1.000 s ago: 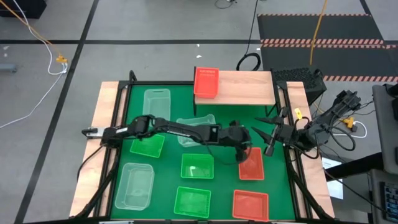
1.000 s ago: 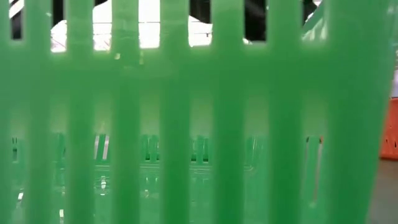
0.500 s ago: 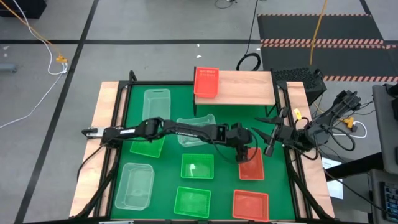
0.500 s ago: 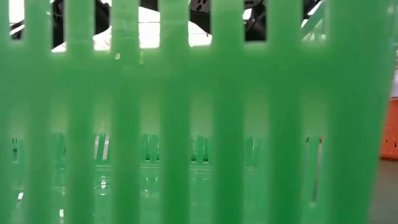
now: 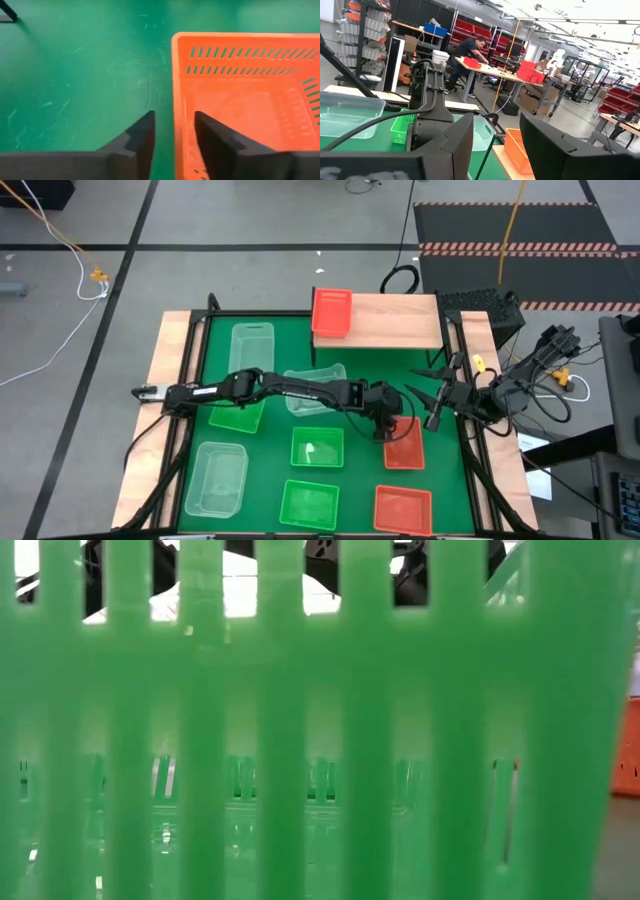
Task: Stack baskets on shelf by color
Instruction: Stack the top orange bin on the top of the orange bin
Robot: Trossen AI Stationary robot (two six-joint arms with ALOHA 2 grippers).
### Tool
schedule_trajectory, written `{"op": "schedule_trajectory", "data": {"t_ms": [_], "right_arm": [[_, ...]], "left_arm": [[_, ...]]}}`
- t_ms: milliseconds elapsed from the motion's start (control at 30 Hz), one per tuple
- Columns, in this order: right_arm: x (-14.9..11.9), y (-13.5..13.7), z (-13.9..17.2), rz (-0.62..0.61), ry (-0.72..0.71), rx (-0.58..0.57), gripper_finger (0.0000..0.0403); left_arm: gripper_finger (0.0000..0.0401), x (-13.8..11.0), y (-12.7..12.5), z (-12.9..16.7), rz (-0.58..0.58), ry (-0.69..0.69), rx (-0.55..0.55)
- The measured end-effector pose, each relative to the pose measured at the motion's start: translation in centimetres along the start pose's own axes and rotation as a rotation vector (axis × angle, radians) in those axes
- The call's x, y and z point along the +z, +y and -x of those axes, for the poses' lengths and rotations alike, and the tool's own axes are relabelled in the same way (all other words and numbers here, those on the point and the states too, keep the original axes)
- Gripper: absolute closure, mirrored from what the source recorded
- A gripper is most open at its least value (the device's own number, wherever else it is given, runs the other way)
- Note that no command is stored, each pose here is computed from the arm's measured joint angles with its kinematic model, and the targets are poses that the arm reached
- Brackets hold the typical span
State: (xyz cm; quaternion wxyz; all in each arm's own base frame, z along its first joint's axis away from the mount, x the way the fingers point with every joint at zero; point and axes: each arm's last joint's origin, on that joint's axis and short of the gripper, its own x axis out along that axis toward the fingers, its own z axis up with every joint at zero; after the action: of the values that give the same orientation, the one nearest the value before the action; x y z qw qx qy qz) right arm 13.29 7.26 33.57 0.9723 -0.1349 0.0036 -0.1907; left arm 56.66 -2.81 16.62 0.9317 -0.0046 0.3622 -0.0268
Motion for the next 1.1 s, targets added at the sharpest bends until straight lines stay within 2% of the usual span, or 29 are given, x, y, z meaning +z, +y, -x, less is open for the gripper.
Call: {"op": "schedule_trajectory", "data": {"t_ms": [167,233,400,500,600,767,833,967,1100], "right_arm": [[0.0,0.0,0.0,0.008,-0.001,0.0,0.0247],[0.0,0.0,0.0,0.011,0.0,0.0,0.0247],[0.0,0.0,0.0,0.027,0.002,0.001,0.0247],[0.0,0.0,0.0,0.037,0.002,0.0,0.0248],[-0.1,0.0,0.0,0.044,0.004,0.001,0.0248],[-0.2,0.2,0.3,0.07,0.012,0.026,0.0248],[-0.1,0.2,0.6,0.065,0.004,0.041,0.0248],[0.1,0.2,1.3,0.06,-0.016,0.087,0.0248],[0.1,0.6,1.8,0.067,-0.037,0.163,0.0248]], "left_arm": [[0.0381,-0.1,0.0,0.0,-0.013,0.006,-0.002],[0.0386,-0.1,0.2,0.0,-0.01,0.006,0.0],[0.0366,0.0,0.4,0.1,-0.019,0.004,0.003],[0.0385,0.9,0.3,1.4,-0.021,-0.009,0.003],[0.039,3.0,0.3,4.6,-0.047,-0.042,0.025],[0.0394,5.9,-1.1,10.6,-0.159,-0.078,0.177],[0.0394,6.5,-2.0,13.1,-0.2,-0.065,0.2],[0.0395,7.7,-3.8,19.0,-0.249,-0.065,0.155],[0.0395,7.6,-5.2,22.6,-0.274,-0.026,0.098]]}}
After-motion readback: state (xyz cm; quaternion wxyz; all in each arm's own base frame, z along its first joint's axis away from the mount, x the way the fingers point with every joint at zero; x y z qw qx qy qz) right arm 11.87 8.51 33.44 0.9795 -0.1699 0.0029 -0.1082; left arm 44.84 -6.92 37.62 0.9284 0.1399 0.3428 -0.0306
